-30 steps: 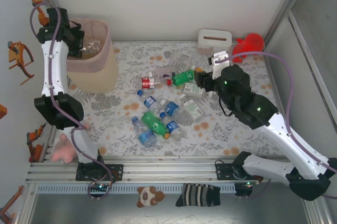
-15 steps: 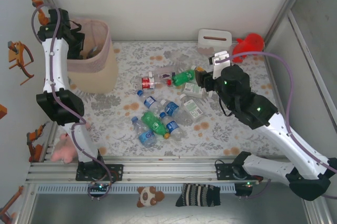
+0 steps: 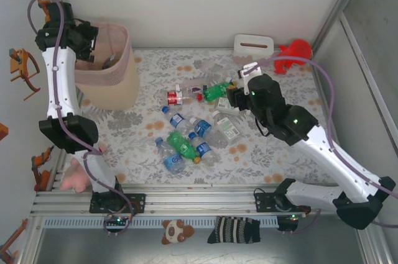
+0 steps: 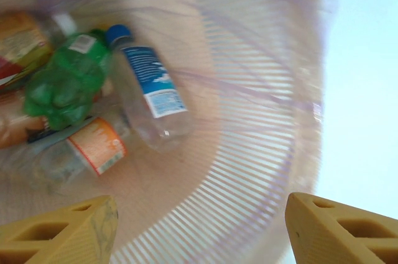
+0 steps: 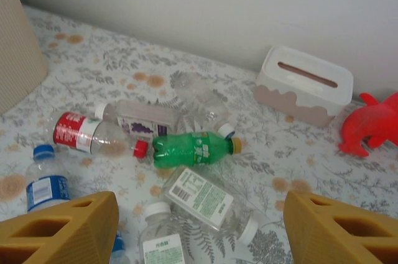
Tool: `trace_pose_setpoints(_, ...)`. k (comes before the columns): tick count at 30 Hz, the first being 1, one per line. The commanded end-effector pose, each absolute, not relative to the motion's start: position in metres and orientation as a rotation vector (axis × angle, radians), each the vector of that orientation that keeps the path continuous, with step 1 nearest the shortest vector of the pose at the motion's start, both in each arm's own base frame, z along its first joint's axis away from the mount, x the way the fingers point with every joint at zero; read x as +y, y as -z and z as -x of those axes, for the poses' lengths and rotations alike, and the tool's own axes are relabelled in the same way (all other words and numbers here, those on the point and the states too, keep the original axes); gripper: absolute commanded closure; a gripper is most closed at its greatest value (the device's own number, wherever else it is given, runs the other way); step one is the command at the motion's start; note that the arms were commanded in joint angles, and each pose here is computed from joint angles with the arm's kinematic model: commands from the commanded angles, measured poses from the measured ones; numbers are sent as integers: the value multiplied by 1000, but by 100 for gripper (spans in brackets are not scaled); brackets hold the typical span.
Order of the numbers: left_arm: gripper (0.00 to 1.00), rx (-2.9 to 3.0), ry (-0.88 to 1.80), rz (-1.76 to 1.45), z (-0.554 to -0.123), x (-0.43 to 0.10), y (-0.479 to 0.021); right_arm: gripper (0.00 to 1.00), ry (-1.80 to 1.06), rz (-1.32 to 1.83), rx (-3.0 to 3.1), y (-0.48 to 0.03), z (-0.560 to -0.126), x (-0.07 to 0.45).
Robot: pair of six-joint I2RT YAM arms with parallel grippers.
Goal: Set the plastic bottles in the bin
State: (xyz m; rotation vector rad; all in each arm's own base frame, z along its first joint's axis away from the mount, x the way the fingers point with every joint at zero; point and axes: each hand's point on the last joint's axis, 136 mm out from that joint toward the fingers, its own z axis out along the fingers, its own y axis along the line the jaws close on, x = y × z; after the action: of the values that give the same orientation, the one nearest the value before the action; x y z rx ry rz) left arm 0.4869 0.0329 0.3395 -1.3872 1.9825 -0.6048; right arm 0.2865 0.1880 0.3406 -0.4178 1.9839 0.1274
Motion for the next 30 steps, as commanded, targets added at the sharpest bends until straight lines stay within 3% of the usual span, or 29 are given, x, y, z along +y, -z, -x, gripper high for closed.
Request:
trace_pose_setpoints(1, 29, 1970, 660, 1082, -479, 11, -387, 31, -125, 437, 2053, -333, -284, 191)
trace_pose_setpoints(8, 32, 1811, 751, 727, -460, -19, -426, 32, -78, 525, 2218, -294, -288, 201)
trace_pose_setpoints(12, 28, 1752, 820, 537, -440, -37, -437, 32, -71, 561, 2321, -272, -293, 208)
trace_pose_setpoints(20, 25, 1711, 929, 312, -396, -66, -433, 34, -78, 587, 2511, -224, -313, 223)
trace_pose_setpoints(30, 24, 1736, 949, 283, -359, -75, -397, 37, -43, 621, 2699, -150, -344, 241)
